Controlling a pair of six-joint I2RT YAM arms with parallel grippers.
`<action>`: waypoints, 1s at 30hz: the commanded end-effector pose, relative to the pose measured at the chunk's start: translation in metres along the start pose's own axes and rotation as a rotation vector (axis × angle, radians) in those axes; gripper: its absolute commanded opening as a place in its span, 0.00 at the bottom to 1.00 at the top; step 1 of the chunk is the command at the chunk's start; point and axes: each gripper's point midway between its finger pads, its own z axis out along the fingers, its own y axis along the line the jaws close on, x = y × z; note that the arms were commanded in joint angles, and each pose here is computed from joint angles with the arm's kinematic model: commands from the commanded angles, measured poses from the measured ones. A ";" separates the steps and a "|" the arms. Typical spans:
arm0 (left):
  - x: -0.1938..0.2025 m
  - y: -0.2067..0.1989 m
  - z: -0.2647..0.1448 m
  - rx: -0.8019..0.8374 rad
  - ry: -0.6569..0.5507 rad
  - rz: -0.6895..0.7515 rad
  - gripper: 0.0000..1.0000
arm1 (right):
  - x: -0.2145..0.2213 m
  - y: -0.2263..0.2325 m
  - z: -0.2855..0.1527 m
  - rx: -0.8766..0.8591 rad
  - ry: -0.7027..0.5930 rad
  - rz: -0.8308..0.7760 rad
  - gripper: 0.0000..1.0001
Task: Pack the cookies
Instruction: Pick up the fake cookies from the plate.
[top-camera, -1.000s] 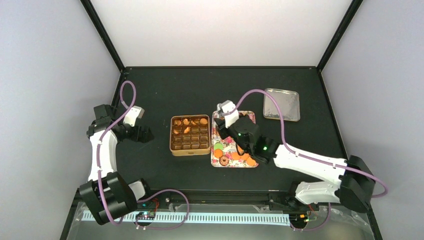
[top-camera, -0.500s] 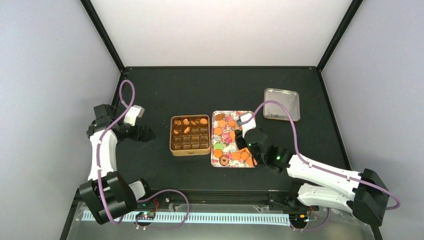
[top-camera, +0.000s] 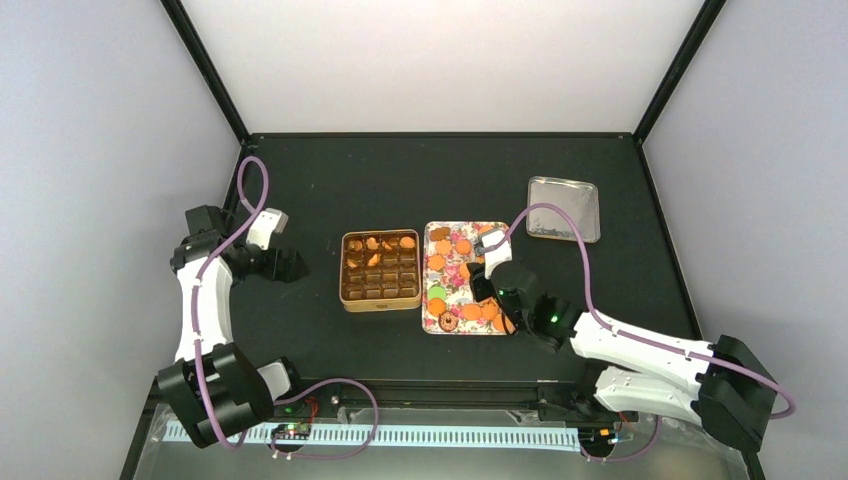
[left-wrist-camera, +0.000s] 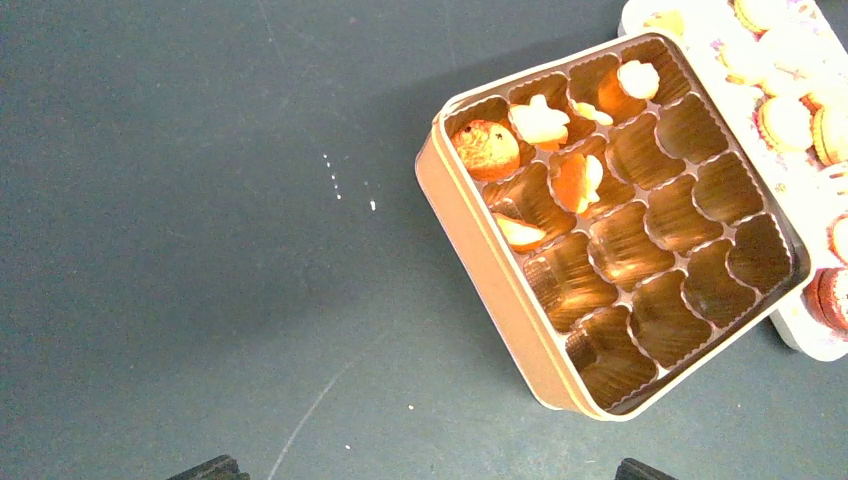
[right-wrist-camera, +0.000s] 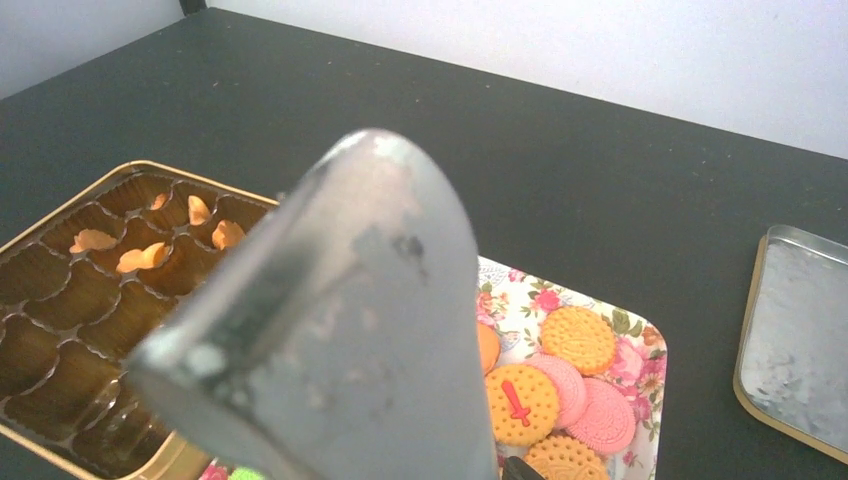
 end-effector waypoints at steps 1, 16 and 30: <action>-0.007 -0.005 -0.006 0.006 -0.001 0.034 0.99 | 0.008 0.002 0.004 -0.011 0.001 0.035 0.36; -0.002 0.000 -0.008 -0.038 0.019 0.053 0.99 | 0.002 0.004 0.004 -0.018 -0.003 0.020 0.18; -0.001 0.000 -0.008 -0.043 0.014 0.053 0.99 | -0.043 0.012 -0.008 -0.062 -0.086 0.000 0.07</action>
